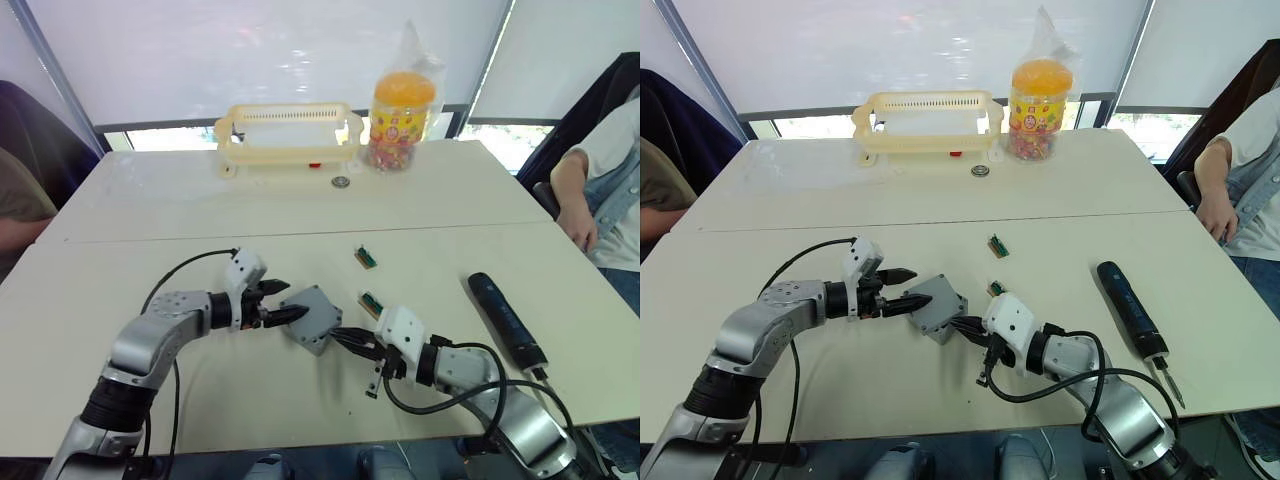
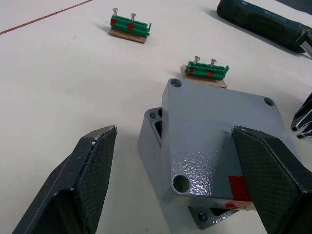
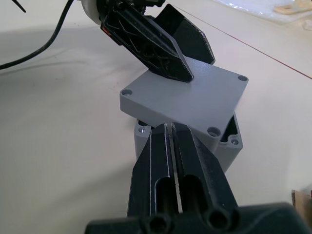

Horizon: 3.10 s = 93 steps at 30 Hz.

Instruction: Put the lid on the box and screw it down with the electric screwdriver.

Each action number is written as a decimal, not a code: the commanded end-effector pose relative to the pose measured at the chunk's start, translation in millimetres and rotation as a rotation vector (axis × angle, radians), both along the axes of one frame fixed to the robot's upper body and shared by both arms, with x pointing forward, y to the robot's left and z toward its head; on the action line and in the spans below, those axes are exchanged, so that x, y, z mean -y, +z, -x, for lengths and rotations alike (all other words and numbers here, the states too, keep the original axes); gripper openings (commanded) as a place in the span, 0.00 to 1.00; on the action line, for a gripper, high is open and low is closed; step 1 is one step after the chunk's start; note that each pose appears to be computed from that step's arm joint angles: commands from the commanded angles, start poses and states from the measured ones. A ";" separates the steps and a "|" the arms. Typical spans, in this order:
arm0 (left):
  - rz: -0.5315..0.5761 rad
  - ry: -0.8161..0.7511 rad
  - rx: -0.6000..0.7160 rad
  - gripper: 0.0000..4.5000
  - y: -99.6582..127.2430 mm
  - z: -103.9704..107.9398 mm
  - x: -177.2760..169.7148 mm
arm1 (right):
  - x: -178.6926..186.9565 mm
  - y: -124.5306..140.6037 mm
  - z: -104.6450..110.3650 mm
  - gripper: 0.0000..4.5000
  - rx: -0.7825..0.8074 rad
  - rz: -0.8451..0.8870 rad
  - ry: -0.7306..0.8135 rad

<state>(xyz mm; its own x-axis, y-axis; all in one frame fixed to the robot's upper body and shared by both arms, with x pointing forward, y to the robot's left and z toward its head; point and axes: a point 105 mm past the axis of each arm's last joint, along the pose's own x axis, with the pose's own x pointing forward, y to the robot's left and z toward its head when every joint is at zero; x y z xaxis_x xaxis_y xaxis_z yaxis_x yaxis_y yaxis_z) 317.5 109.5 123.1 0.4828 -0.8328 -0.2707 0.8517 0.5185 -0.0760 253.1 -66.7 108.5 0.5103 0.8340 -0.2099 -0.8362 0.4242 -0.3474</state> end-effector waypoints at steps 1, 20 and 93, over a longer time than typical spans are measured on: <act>-0.001 -0.005 0.027 0.86 7.5 -0.4 1.8 | -3.1 7.9 -0.4 0.01 0.036 -0.016 0.007; 0.029 -0.030 0.005 0.86 16.0 9.7 -1.6 | 0.2 7.4 -13.0 0.01 0.070 -0.004 -0.034; 0.024 -0.157 -0.035 0.86 12.8 34.0 21.3 | -0.4 8.6 -15.0 0.01 0.106 -0.009 -0.035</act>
